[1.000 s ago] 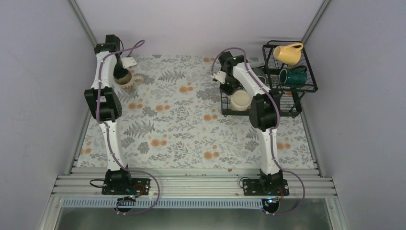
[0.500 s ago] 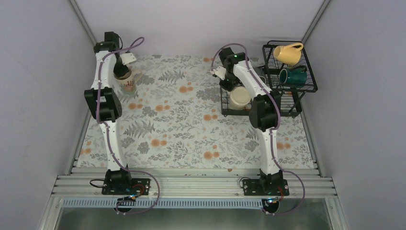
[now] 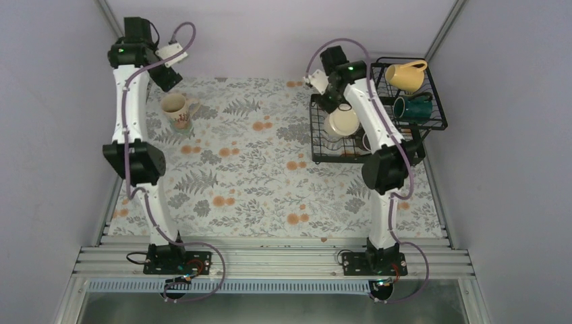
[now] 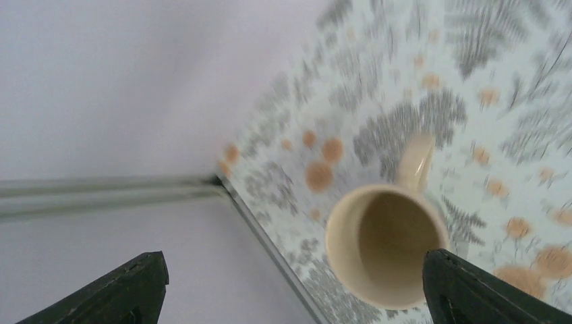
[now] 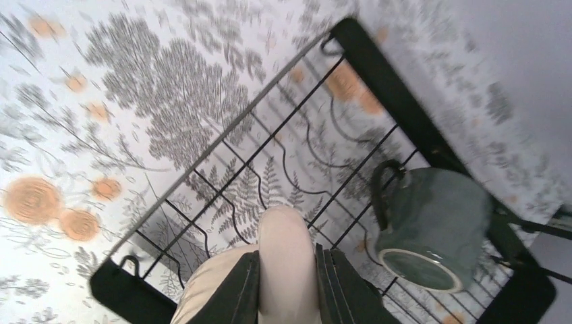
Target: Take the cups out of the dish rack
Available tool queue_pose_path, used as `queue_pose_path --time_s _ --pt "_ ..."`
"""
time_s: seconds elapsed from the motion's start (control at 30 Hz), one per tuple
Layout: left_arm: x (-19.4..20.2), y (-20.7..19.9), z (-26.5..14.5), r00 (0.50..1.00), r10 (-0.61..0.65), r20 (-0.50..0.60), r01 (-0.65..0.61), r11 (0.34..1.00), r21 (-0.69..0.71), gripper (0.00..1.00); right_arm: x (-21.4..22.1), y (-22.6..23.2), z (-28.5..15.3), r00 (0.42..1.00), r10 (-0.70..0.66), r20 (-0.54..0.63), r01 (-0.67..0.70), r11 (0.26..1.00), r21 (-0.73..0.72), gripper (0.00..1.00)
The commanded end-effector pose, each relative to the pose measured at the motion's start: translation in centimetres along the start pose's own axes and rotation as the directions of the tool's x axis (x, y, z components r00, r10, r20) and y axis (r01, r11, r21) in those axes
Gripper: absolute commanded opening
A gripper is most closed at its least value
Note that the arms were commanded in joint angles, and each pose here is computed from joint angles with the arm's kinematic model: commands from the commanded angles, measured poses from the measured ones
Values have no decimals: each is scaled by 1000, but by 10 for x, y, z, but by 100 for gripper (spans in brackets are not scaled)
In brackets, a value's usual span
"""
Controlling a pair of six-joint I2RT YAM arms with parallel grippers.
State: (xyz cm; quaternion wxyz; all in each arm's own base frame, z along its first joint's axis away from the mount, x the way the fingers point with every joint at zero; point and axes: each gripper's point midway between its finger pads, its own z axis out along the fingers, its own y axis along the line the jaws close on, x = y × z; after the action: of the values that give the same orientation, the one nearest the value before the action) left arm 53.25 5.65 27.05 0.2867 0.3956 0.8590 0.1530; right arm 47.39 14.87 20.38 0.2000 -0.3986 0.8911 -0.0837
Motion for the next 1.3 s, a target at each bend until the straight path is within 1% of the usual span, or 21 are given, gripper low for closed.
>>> queue_pose_path --time_s 0.0,0.03,0.1,0.13,0.2,0.27,0.3,0.43,0.5,0.53,0.57,0.6,0.73,0.87,0.97,1.07,1.27 --pt "-67 9 -105 940 -30 341 64 994 -90 95 -27 -17 -88 970 66 234 -74 997 29 3" --pt "-78 4 -123 909 -45 414 83 994 -75 95 -33 -15 -102 955 73 287 -76 997 0 3" --pt "-95 -5 -154 829 -87 552 134 990 -44 97 -46 -5 -133 911 87 403 -61 995 -78 3" --pt "-102 -14 -168 783 -101 614 143 989 -20 99 -51 1 -148 887 90 453 -44 993 -111 3" --pt "-115 -36 -190 683 -109 722 153 988 5 100 -60 11 -174 838 105 536 -16 986 -167 3" --pt "-124 -62 -215 580 -78 811 159 987 -19 100 -67 23 -195 793 130 595 17 972 -234 3" --pt "-128 -75 -220 539 -51 841 155 987 -40 100 -69 30 -204 775 139 617 41 962 -268 3" --pt "-137 -118 -222 406 -2 914 173 982 -75 100 -74 55 -236 709 181 681 145 908 -393 3" --pt "-135 -146 -219 311 69 948 120 987 -111 99 -74 70 -246 693 207 691 206 861 -465 3" --pt "-133 -158 -224 244 123 962 109 982 -153 99 -73 77 -249 689 217 691 235 836 -496 3" --pt "-130 -169 -226 194 166 967 109 976 -190 98 -72 84 -251 689 227 688 261 809 -527 3" --pt "-130 -177 -228 160 202 966 109 969 -220 98 -70 90 -252 690 236 685 284 782 -555 3" --pt "-138 -186 -221 130 219 967 159 958 -239 95 -64 112 -262 688 289 666 365 655 -661 3" --pt "-142 -199 -231 55 230 972 184 954 -236 90 -63 118 -262 692 316 649 383 602 -701 3" --pt "-152 -217 -234 12 195 981 127 973 -195 89 -64 122 -258 699 337 630 393 555 -733 3" --pt "-159 -240 -228 -5 148 989 43 988 -148 88 -65 123 -261 687 337 644 415 545 -728 3" --pt "-162 -279 -212 6 93 996 -123 988 -92 83 -61 126 -272 674 339 656 436 534 -724 2"
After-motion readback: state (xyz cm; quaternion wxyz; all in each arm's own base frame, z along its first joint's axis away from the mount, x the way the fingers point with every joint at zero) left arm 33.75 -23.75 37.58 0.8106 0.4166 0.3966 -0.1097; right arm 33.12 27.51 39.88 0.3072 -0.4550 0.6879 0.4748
